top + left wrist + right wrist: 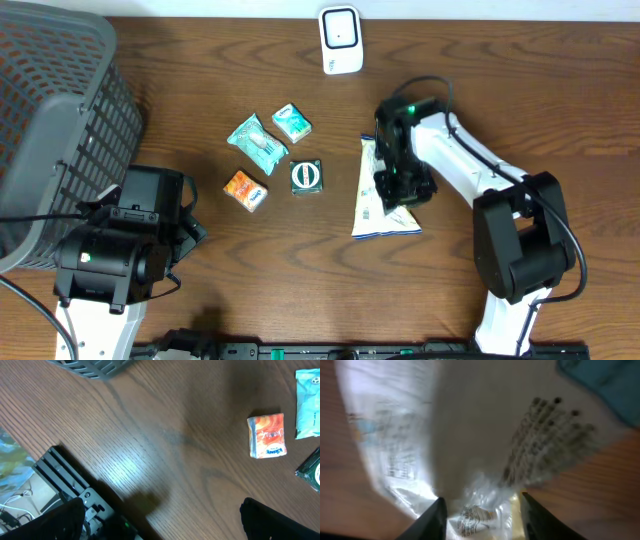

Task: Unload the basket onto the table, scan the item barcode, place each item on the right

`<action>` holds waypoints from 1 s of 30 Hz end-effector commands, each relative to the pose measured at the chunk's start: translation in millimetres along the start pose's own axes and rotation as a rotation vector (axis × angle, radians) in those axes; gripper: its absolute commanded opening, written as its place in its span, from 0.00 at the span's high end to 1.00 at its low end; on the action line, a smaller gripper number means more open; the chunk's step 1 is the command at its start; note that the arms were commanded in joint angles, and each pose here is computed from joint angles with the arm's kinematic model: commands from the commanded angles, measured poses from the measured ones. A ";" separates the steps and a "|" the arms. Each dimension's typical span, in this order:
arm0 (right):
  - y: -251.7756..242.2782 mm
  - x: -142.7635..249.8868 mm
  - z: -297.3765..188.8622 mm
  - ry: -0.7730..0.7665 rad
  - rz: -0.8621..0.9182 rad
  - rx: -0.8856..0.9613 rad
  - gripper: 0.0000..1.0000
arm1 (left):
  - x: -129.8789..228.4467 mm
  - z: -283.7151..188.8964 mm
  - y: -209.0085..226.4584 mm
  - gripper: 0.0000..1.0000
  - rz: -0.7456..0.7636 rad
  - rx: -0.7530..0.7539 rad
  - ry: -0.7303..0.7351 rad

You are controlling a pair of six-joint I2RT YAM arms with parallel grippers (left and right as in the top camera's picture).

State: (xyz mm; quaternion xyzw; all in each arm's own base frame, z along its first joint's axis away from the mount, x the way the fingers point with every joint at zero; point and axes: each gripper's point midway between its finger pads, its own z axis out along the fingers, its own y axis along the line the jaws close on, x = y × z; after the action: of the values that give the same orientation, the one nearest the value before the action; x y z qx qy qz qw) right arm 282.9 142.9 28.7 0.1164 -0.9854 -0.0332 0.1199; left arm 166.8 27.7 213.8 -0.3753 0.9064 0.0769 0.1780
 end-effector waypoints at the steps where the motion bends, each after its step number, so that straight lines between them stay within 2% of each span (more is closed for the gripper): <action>1: -7.6 6.6 21.0 0.016 0.017 0.031 0.55 | -5.5 -5.2 1.3 0.02 -0.020 0.004 -0.025; 9: -5.6 -22.2 23.0 -0.105 0.069 0.019 0.52 | -5.5 -5.2 1.3 0.02 -0.020 0.004 -0.025; 17: 2.3 -67.7 -35.9 -0.271 -0.013 0.027 0.46 | -5.5 -5.2 1.3 0.02 -0.020 0.005 -0.025; 22: -2.2 -58.1 -54.4 -0.233 -0.001 0.049 0.48 | -5.4 -5.2 1.4 0.02 -0.020 0.004 -0.025; 26: -1.5 -45.2 -49.6 -0.179 -0.002 0.052 0.48 | -5.5 -5.2 1.3 0.02 -0.020 0.005 -0.025; 30: -15.2 -48.2 -44.2 -0.194 0.018 0.128 0.48 | -5.4 -5.2 1.4 0.02 -0.020 0.004 -0.025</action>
State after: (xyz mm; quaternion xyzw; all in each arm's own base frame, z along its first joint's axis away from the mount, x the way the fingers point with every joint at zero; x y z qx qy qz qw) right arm 340.1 149.7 66.7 0.1112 -0.9935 -0.0159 0.0207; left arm 166.8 27.6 213.8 -0.3753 0.9064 0.0768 0.1779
